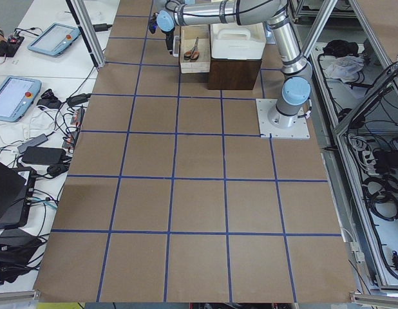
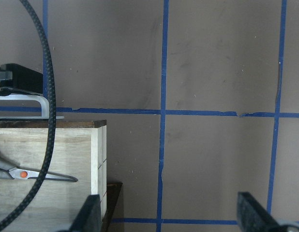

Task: Put scissors in drawer and close it
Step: 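Push the drawer front with the left gripper toward the cabinet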

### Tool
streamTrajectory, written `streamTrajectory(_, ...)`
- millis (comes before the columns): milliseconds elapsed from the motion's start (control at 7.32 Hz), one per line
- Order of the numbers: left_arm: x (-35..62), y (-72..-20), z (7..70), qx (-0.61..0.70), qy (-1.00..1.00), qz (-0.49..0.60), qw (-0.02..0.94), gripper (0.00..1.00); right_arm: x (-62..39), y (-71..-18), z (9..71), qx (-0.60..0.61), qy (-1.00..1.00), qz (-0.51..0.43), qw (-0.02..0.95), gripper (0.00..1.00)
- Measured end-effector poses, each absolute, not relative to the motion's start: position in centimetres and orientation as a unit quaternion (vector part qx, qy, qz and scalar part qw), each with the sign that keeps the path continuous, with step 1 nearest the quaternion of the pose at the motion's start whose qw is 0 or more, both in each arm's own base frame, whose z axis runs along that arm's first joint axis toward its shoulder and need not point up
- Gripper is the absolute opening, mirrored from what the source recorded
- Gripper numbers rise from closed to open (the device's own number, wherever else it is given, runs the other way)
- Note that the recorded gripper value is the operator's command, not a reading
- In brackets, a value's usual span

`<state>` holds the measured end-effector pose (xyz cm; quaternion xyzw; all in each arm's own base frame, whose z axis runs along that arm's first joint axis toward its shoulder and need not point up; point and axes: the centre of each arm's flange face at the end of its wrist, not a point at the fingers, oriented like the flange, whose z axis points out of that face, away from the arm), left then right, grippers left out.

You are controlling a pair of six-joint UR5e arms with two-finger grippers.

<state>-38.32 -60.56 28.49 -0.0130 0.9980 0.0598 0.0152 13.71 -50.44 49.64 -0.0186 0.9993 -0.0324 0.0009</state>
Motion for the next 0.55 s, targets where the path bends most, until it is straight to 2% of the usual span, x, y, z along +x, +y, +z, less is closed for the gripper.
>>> streamTrajectory(546, -37.7, -57.1, 29.3, -0.012, 0.996, 0.084, 0.026, 1.00, 13.7, -50.4, 49.6, -0.018, 0.999, -0.032, 0.001, 1.00)
